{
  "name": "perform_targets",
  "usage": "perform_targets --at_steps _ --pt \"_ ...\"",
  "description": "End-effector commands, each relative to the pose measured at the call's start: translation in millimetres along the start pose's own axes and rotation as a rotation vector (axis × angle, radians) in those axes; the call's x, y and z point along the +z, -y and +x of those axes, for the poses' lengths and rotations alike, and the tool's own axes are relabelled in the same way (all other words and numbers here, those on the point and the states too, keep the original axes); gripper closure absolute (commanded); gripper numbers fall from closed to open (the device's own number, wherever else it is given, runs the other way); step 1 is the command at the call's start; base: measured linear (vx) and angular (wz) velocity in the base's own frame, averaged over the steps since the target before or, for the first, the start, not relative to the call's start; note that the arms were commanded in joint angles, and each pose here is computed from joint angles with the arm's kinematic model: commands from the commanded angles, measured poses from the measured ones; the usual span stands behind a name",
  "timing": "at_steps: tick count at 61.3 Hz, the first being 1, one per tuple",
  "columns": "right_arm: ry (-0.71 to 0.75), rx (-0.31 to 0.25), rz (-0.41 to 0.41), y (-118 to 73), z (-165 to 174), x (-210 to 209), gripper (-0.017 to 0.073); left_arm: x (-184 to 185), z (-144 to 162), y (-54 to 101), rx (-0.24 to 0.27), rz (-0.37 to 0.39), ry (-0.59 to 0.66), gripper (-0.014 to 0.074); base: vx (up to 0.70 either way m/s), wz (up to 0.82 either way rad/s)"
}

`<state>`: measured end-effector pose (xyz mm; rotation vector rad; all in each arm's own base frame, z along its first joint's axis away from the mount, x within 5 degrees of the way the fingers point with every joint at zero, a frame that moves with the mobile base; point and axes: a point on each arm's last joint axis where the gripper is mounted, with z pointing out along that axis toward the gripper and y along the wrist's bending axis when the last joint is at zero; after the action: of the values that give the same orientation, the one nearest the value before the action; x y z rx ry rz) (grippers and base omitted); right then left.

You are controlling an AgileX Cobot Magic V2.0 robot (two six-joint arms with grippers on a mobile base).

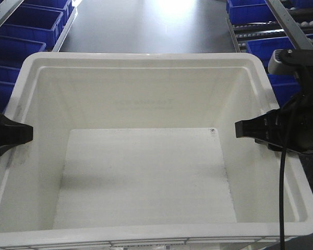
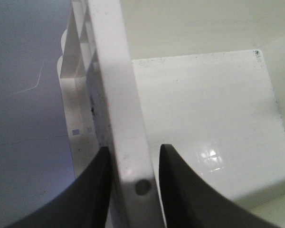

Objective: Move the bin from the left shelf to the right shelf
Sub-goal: 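Hold the tote with both grippers while the base turns away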

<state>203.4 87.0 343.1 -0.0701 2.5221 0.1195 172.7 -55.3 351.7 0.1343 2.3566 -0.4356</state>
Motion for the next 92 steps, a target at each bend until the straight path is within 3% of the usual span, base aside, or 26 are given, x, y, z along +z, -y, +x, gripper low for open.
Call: perform_targets --at_steps 1,92 --pt "0.163 -0.043 0.065 10.6 -17.0 -16.5 0.0523 -17.4 -14.6 4.8 0.057 0.007 0.147 0.0521 0.26 -0.14" --pt "0.163 -0.043 0.065 10.6 -17.0 -16.5 0.0523 -17.4 -14.6 4.8 0.057 0.007 0.147 0.0521 0.32 -0.11"
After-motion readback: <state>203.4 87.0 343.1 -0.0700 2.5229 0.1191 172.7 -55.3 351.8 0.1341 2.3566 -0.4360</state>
